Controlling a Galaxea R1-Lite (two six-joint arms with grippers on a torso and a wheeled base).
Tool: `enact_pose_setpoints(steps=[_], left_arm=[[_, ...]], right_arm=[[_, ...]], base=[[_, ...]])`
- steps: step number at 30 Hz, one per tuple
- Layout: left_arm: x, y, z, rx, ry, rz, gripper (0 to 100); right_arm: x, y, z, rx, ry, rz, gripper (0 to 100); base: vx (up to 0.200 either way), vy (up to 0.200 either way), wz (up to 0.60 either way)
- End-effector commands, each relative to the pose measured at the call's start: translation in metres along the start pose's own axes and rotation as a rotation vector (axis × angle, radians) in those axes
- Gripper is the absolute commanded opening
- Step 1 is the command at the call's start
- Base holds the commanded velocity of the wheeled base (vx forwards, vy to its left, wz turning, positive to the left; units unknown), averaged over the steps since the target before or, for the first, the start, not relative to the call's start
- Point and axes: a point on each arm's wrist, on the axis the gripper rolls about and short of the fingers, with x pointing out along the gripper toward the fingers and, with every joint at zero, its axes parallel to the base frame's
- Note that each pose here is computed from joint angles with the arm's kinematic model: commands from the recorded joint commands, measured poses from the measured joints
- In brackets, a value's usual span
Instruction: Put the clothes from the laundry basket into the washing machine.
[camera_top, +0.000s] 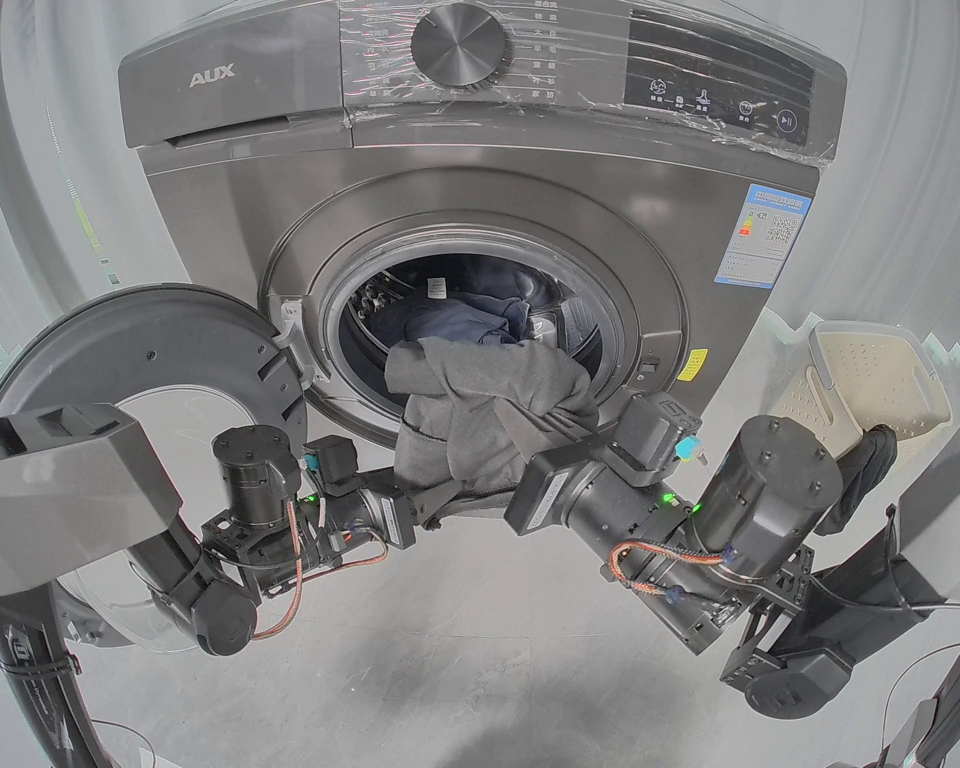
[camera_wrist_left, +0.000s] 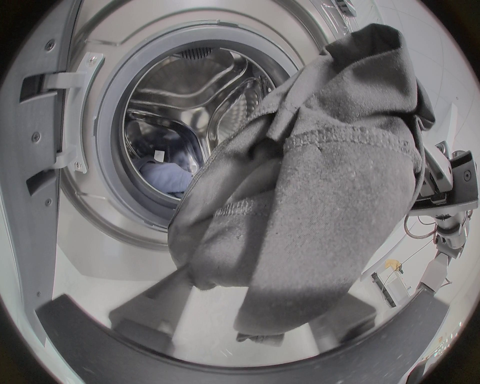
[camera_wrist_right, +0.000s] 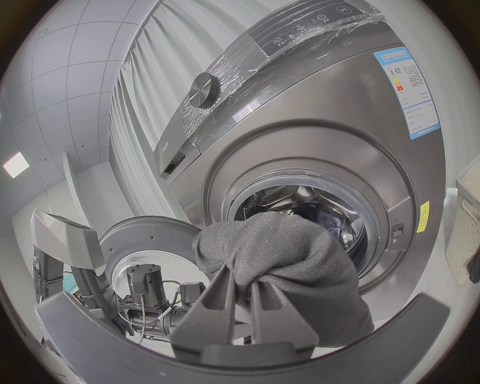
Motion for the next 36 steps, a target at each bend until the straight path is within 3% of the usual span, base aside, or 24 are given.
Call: enact_pose_setpoints(steps=[1,6,9,10,17,18,26,36], left_arm=[[0.004,0.001,-0.006,-0.005,-0.001,0.000,0],[0.002,-0.008,-0.003,-0.033,-0.038,-0.033,0],[-0.005,-0.016,-0.003,-0.028,-0.046,-0.051,0],[-0.019,-0.027,0.001,-0.018,-0.069,-0.076,0],[-0.075,-0.047,0.003,-0.006,-0.062,-0.109,0],[-0.080,-0.048,0.005,-0.005,-0.068,-0.117,0],[-0.091,-0.057,0.040,0.024,-0.209,-0.158,0],[-0.084,-0.057,0.049,0.019,-0.250,-0.158,0]], right_arm=[[0.000,0.000,-0.001,0.001,0.001,-0.001,0],[-0.001,-0.001,-0.003,0.000,0.010,-0.008,0],[0.000,-0.004,-0.006,-0.007,0.021,-0.019,0],[0.002,-0.007,-0.010,-0.012,0.030,-0.029,0],[0.005,-0.010,-0.022,-0.018,0.059,-0.032,0],[0.006,-0.010,-0.026,-0.017,0.066,-0.034,100],[-0.007,-0.017,-0.041,-0.025,0.147,-0.051,100],[-0.029,-0.027,-0.055,-0.060,0.251,-0.074,100]], base=[[0.000,0.000,0.00],[0.000,0.000,0.00],[0.000,0.000,0.00],[0.000,0.000,0.00],[0.000,0.000,0.00],[0.000,0.000,0.00],[0.000,0.000,0.00],[0.000,0.000,0.00]])
